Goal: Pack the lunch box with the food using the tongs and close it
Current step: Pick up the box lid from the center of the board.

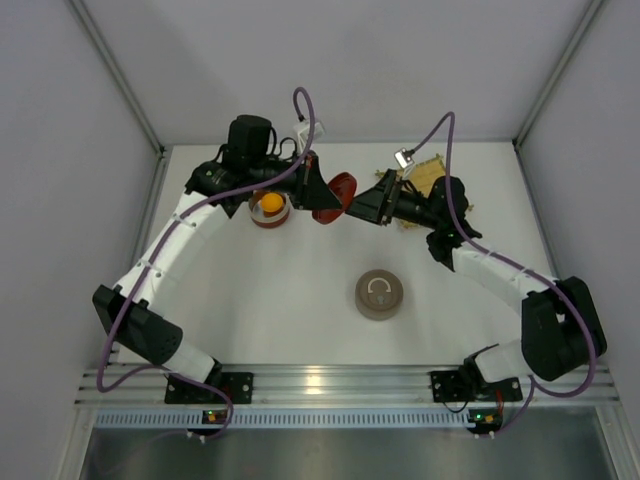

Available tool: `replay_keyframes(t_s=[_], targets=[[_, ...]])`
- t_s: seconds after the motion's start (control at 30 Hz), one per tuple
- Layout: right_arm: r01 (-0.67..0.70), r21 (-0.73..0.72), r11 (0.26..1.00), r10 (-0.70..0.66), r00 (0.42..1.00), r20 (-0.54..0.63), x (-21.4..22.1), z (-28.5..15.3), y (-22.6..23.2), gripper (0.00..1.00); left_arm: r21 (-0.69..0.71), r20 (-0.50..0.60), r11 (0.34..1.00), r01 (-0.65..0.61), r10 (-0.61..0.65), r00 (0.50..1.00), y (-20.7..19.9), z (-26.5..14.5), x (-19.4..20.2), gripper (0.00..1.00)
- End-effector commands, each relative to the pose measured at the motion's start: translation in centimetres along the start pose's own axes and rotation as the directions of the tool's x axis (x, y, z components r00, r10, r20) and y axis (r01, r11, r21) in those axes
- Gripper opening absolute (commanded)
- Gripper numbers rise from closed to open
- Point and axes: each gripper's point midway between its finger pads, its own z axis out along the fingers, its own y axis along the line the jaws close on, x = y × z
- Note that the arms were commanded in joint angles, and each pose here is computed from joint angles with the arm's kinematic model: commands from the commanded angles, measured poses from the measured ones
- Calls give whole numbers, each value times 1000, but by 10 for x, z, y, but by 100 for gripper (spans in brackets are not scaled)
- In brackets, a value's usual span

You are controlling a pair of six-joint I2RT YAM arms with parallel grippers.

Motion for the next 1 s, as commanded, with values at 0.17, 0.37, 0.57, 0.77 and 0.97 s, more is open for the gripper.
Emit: replay_keyframes(t_s=[0.17, 0.37, 0.57, 0.77, 0.97], targets=[[76, -65, 995, -69, 992, 105, -37, 9, 31, 90, 11, 47, 1000, 9, -10, 999, -7, 0, -8, 0], [44, 59, 997, -51, 993, 109, -45, 16, 8, 88, 15, 67, 1000, 19, -20, 998, -7, 2, -9, 0], [37, 220, 975, -57, 995, 86, -43, 13, -23, 85, -9, 88, 1000, 7, -7, 996, -6, 0, -15, 0], [46, 345, 938, -77, 994, 77, -44, 5, -44, 81, -31, 86, 999, 10, -7, 996, -1, 1, -13, 0], [70, 431, 900, -107, 992, 62, -45, -4, -54, 78, -53, 88, 999, 6, -1, 996, 2, -1, -13, 0]])
